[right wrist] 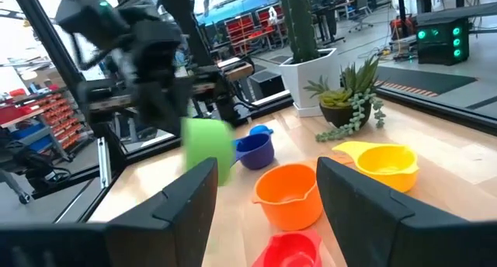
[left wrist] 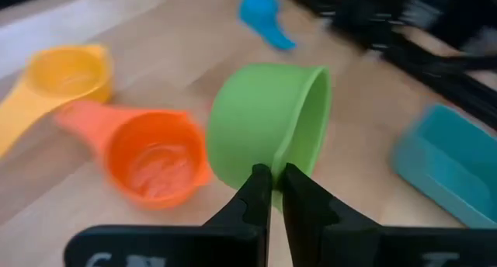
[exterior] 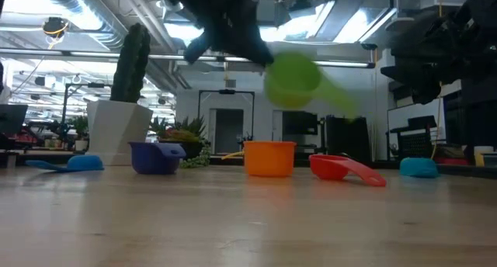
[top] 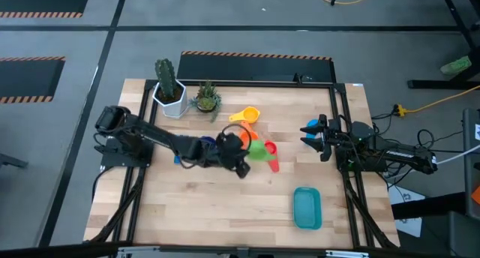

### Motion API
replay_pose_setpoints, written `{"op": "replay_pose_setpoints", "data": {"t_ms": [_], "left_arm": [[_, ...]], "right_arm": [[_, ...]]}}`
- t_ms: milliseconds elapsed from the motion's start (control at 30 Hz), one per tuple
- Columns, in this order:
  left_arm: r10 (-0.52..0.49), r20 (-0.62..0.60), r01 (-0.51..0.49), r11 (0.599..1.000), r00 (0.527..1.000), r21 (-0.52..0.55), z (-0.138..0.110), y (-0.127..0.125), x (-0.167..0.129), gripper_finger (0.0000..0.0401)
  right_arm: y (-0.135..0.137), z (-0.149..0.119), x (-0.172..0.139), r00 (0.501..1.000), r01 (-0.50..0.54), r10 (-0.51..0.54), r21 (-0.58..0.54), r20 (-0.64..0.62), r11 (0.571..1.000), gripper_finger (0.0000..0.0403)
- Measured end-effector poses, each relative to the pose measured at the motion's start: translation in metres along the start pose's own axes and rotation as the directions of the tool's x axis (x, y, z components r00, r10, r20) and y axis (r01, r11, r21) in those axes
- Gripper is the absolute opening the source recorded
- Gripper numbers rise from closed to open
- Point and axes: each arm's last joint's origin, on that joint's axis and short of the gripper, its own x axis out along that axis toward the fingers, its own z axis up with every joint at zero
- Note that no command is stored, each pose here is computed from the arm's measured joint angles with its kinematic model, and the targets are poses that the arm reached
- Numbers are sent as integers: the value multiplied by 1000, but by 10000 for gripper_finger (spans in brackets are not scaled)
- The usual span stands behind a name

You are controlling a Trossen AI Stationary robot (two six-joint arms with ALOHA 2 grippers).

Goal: Nest measuring cups in basket
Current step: Stack the green measuring cup on top of the orange measuring cup

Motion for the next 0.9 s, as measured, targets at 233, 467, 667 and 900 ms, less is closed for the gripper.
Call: {"op": "replay_pose_setpoints", "data": {"t_ms": [233, 467, 667, 900], "left_arm": [[23, -106, -41, 984, 994, -171, 20, 34, 22, 15], [-5, -165, -43, 956, 986, -291, 36, 58, 34, 15], [-6, -260, -93, 926, 965, -366, 38, 74, 38, 15], [14, -272, -116, 924, 962, -365, 40, 80, 40, 16]], "right_arm": [[0, 0, 0, 1000, 0, 0, 0, 0, 1000, 225], [0, 0, 0, 1000, 0, 0, 0, 0, 1000, 225], [0, 0, 0, 1000, 0, 0, 0, 0, 1000, 225], [0, 0, 0, 1000, 0, 0, 0, 0, 1000, 225]]}}
